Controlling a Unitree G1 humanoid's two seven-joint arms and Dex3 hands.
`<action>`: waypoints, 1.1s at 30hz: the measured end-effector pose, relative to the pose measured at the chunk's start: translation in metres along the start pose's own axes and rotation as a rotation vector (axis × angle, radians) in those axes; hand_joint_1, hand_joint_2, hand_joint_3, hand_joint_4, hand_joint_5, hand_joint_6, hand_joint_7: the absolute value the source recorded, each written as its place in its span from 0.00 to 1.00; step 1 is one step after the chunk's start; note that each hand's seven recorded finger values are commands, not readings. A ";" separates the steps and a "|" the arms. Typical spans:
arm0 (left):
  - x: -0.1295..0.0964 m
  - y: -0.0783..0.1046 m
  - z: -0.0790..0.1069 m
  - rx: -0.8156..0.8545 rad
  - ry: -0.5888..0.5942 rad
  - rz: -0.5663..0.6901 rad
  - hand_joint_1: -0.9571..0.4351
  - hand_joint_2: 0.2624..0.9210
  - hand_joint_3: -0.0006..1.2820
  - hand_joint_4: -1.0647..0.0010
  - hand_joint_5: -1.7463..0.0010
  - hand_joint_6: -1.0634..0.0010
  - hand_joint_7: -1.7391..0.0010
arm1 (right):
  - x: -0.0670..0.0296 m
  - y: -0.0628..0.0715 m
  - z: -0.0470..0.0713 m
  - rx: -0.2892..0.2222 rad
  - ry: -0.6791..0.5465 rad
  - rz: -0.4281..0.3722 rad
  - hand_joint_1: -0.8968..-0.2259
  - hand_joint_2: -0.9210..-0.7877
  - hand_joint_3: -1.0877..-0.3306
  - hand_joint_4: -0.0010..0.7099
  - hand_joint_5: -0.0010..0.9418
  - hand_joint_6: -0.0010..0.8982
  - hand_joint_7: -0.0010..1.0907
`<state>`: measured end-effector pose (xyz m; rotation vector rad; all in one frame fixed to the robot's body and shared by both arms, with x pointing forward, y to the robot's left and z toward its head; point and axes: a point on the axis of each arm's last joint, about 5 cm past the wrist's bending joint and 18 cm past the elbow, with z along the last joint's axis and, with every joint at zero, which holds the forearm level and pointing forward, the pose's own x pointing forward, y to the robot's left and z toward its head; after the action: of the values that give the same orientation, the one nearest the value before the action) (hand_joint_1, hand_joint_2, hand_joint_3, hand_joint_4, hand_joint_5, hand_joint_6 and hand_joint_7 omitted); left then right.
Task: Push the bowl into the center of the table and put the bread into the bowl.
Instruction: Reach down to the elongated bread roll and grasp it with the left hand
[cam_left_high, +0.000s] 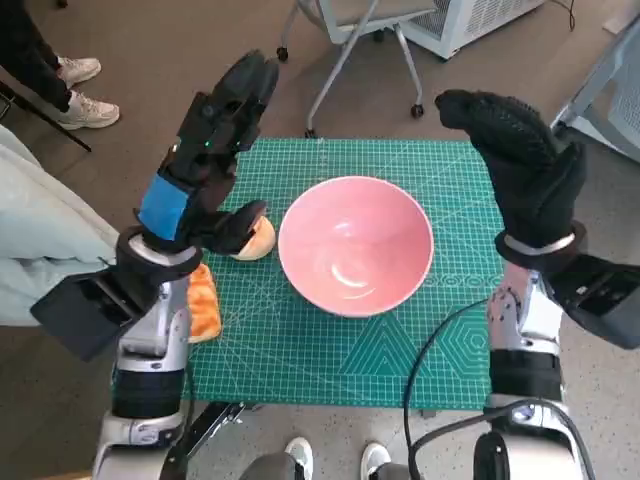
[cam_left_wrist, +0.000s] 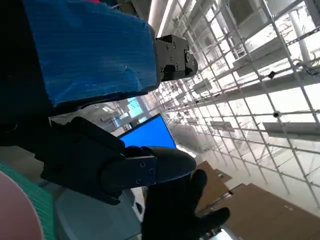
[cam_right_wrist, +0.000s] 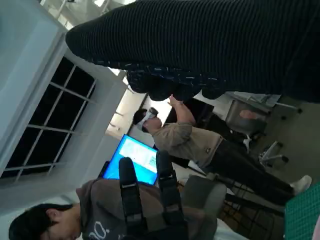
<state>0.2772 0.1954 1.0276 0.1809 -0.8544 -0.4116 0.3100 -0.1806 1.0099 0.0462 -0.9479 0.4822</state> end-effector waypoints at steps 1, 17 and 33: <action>-0.002 0.006 0.001 0.028 0.010 -0.005 0.17 1.00 0.39 0.92 0.99 0.98 0.80 | -0.0001 0.001 0.000 0.001 0.000 0.001 0.31 0.00 0.45 0.22 0.01 0.23 0.10; -0.027 0.095 0.074 0.556 0.530 -0.343 0.69 0.77 0.02 0.77 1.00 0.75 0.88 | 0.0011 0.005 0.001 0.019 0.005 -0.004 0.31 0.00 0.45 0.22 0.01 0.21 0.13; -0.020 0.083 0.109 0.813 0.765 -0.597 0.85 0.82 0.02 0.78 1.00 0.68 0.97 | 0.0016 0.010 -0.005 0.047 0.020 -0.007 0.35 0.00 0.43 0.19 0.00 0.00 0.48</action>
<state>0.2059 0.2796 1.1102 1.2828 -0.1425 -0.4751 0.3103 -0.1696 1.0065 0.0871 -0.9162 0.4973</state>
